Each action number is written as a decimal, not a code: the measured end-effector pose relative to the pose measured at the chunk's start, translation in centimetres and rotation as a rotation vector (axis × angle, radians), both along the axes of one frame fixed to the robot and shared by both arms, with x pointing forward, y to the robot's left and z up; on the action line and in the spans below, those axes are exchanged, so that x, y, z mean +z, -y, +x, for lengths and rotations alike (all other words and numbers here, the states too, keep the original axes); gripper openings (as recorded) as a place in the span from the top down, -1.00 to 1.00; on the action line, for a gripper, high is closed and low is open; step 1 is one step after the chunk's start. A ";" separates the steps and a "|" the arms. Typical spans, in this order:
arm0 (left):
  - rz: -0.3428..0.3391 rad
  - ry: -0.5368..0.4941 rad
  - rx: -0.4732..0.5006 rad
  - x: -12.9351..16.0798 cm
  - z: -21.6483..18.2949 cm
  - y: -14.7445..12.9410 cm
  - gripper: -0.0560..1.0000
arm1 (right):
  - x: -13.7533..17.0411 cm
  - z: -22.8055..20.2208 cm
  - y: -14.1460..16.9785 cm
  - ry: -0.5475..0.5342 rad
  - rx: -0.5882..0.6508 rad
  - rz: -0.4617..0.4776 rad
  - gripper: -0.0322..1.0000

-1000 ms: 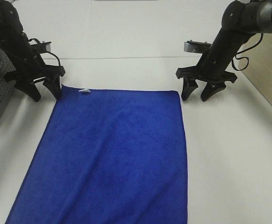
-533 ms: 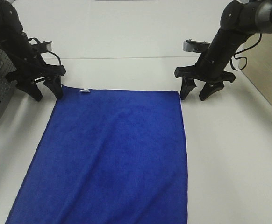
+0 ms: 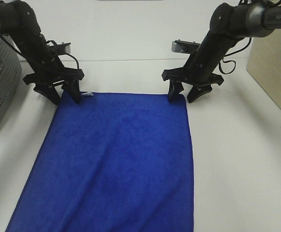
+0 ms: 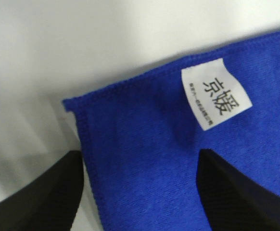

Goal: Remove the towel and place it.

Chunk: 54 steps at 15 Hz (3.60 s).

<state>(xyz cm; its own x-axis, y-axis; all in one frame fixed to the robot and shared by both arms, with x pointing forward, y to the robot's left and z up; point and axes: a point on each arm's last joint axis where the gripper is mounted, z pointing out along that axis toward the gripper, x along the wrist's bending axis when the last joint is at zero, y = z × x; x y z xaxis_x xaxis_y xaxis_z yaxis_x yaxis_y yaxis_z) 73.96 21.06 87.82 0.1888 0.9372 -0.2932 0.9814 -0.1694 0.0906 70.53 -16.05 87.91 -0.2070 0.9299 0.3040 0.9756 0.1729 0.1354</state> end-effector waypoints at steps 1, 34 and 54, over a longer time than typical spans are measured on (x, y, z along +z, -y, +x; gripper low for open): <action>-0.010 0.002 -0.003 0.0 0.0 0.4 -0.32 | 0.0 0.0 -0.3 0.004 0.004 0.002 -0.31; -0.077 0.343 -0.030 -0.4 2.4 3.8 0.85 | 2.8 4.8 -1.0 0.518 0.236 -0.133 0.90; 0.024 0.905 -0.133 2.3 6.8 3.8 0.85 | 4.2 8.3 1.3 0.896 0.064 -0.148 0.90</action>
